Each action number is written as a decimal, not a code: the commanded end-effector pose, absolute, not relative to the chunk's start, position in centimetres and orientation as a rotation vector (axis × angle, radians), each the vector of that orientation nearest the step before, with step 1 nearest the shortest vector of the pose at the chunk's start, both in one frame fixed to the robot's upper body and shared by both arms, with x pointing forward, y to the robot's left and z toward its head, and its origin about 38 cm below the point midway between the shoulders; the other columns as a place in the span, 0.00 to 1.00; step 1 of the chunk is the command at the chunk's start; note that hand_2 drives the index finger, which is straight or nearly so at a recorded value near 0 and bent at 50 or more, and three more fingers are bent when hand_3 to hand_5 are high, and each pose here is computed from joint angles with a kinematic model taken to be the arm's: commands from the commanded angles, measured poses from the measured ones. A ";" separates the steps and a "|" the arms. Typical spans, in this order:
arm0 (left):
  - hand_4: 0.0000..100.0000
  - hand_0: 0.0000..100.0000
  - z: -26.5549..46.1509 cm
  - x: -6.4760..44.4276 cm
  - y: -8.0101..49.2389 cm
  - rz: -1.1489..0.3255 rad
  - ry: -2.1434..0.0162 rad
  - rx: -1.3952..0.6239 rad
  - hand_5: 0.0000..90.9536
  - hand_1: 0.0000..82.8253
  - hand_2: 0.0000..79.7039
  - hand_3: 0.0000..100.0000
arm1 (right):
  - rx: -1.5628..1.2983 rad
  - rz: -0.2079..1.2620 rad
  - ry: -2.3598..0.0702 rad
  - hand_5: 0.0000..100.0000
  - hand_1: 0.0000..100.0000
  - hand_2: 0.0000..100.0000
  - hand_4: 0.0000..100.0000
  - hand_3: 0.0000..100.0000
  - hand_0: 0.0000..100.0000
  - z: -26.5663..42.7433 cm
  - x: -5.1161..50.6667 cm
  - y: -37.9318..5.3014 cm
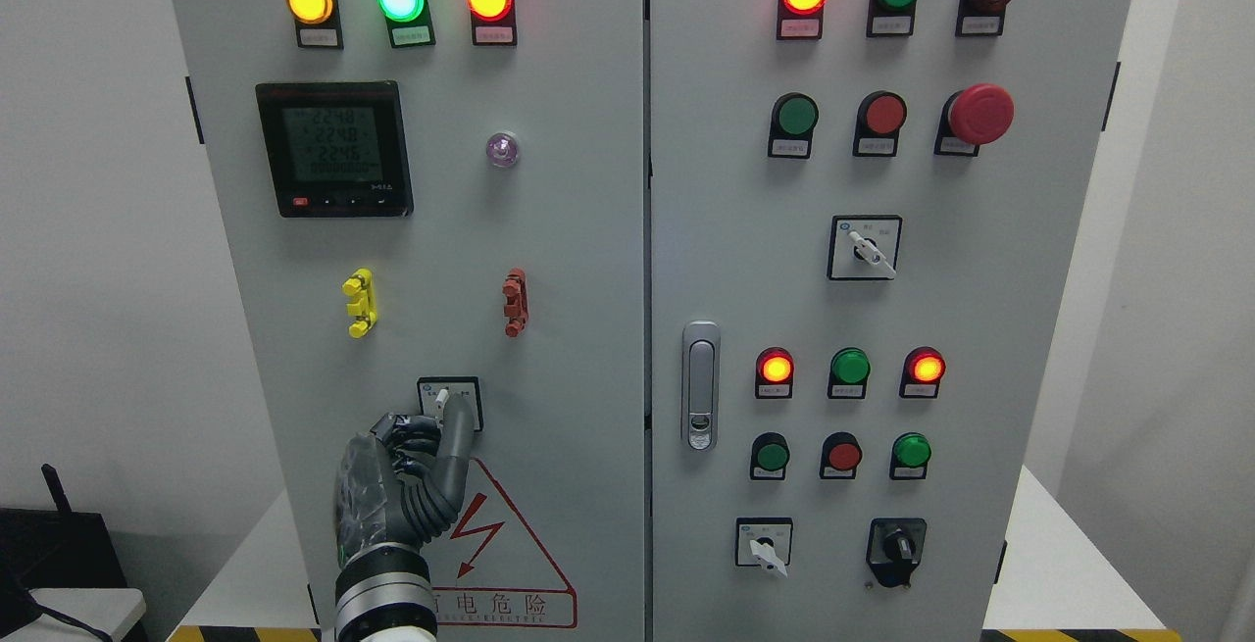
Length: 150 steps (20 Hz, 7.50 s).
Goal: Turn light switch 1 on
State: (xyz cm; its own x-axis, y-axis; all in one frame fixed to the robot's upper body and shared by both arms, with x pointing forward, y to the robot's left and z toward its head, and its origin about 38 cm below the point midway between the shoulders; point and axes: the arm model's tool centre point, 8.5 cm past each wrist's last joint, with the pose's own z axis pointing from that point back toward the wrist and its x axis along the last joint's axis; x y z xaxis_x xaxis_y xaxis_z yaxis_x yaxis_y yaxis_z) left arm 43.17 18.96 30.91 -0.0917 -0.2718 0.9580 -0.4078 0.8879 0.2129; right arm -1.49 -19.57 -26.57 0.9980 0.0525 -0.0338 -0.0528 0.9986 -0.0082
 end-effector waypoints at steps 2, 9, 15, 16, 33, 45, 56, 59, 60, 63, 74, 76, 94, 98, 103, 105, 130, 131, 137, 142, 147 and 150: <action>0.81 0.39 30.8 43.4 18.9 0.120 -1.678 0.529 0.94 0.40 0.52 0.69 | -0.007 0.034 0.035 0.00 0.39 0.00 0.00 0.00 0.12 -26.6 -1.5 -19.6; 0.81 0.42 30.7 43.5 18.9 0.118 -1.675 0.530 0.94 0.39 0.52 0.70 | -0.007 0.034 0.035 0.00 0.39 0.00 0.00 0.00 0.12 -26.6 -1.5 -19.6; 0.81 0.43 30.7 43.5 18.9 0.117 -1.677 0.528 0.94 0.39 0.52 0.70 | -0.007 0.034 0.035 0.00 0.39 0.00 0.00 0.00 0.12 -26.6 -1.5 -19.6; 0.81 0.43 30.8 43.5 18.9 0.118 -1.678 0.528 0.94 0.39 0.52 0.70 | -0.007 0.036 0.035 0.00 0.39 0.00 0.00 0.00 0.12 -26.6 -1.5 -19.6; 0.83 0.47 30.9 43.5 18.9 0.117 -1.679 0.524 0.94 0.35 0.53 0.75 | -0.007 0.034 0.035 0.00 0.39 0.00 0.00 0.00 0.12 -26.6 -1.5 -19.6; 0.86 0.53 31.0 43.6 18.8 0.116 -1.682 0.519 0.94 0.32 0.55 0.80 | -0.007 0.036 0.035 0.00 0.39 0.00 0.00 0.00 0.12 -26.6 -1.5 -19.6; 0.87 0.65 31.0 43.6 18.8 0.116 -1.684 0.519 0.95 0.22 0.53 0.80 | -0.007 0.036 0.035 0.00 0.39 0.00 0.00 0.00 0.12 -26.6 -1.5 -19.6; 0.87 0.69 31.0 43.6 18.8 0.116 -1.684 0.519 0.95 0.18 0.53 0.80 | -0.007 0.034 0.035 0.00 0.39 0.00 0.00 0.00 0.12 -26.6 -1.5 -19.6; 0.87 0.69 31.0 43.6 18.8 0.116 -1.684 0.519 0.95 0.17 0.53 0.81 | -0.007 0.036 0.035 0.00 0.39 0.00 0.00 0.00 0.12 -26.6 -1.5 -19.6; 0.87 0.70 31.0 43.5 18.8 0.118 -1.685 0.520 0.95 0.15 0.53 0.81 | -0.007 0.034 0.035 0.00 0.39 0.00 0.00 0.00 0.12 -26.6 -1.5 -19.6; 0.87 0.57 31.1 43.5 18.9 0.122 -1.686 0.519 0.95 0.15 0.52 0.81 | -0.007 0.034 0.035 0.00 0.39 0.00 0.00 0.00 0.12 -26.6 -1.5 -19.6; 0.87 0.53 31.0 43.5 18.9 0.122 -1.686 0.518 0.95 0.16 0.52 0.81 | -0.007 0.034 0.035 0.00 0.39 0.00 0.00 0.00 0.12 -26.6 -1.5 -19.6; 0.88 0.34 30.8 43.2 18.8 0.125 -1.691 0.514 0.95 0.20 0.55 0.82 | -0.007 0.036 0.035 0.00 0.39 0.00 0.00 0.00 0.12 -26.6 -1.5 -19.6; 0.88 0.34 30.9 43.1 18.8 0.127 -1.695 0.513 0.95 0.20 0.55 0.82 | -0.007 0.034 0.035 0.00 0.39 0.00 0.00 0.00 0.12 -26.6 -1.5 -19.6; 0.88 0.34 30.3 42.9 18.9 0.126 -1.684 0.514 0.95 0.20 0.56 0.82 | -0.007 0.034 0.035 0.00 0.39 0.00 0.00 0.00 0.12 -26.6 -1.5 -19.6; 0.88 0.34 30.0 42.8 19.0 0.133 -1.678 0.521 0.95 0.20 0.57 0.83 | -0.007 0.034 0.035 0.00 0.39 0.00 0.00 0.00 0.12 -26.6 -1.5 -19.6; 0.84 0.30 19.3 33.7 22.4 0.106 -1.815 0.460 0.74 0.22 0.56 0.81 | -0.007 0.036 0.035 0.00 0.39 0.00 0.00 0.00 0.12 -26.6 -1.5 -19.6; 0.81 0.30 17.8 32.5 23.6 0.100 -1.839 0.460 0.67 0.22 0.53 0.75 | -0.007 0.034 0.035 0.00 0.39 0.00 0.00 0.00 0.12 -26.6 -1.5 -19.6; 0.58 0.30 5.3 25.0 32.9 0.099 -1.705 0.527 0.40 0.09 0.30 0.47 | -0.007 0.034 0.035 0.00 0.39 0.00 0.00 0.00 0.12 -26.6 -1.5 -19.6; 0.50 0.53 -5.4 16.1 41.6 0.308 -1.404 0.685 0.32 0.00 0.12 0.42 | -0.007 0.036 0.035 0.00 0.39 0.00 0.00 0.00 0.12 -26.6 -1.5 -19.6; 0.50 0.66 -15.7 3.9 42.3 0.389 -0.994 0.575 0.34 0.00 0.12 0.42 | -0.007 0.034 0.035 0.00 0.39 0.00 0.00 0.00 0.12 -26.6 -1.5 -19.6; 0.46 0.67 -19.7 -2.9 39.2 0.464 -0.766 0.482 0.31 0.00 0.09 0.37 | -0.007 0.036 0.035 0.00 0.39 0.00 0.00 0.00 0.12 -26.6 -1.5 -19.6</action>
State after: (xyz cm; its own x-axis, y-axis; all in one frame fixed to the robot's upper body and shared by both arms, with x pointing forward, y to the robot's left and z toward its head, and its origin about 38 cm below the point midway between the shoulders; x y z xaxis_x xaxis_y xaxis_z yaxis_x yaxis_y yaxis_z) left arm 19.76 36.93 -4.79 0.0641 -0.2151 0.9745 -0.3267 0.9182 0.2242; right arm -1.49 -19.57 -26.57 0.9981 0.0525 -0.0337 -0.0528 0.9986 -0.0082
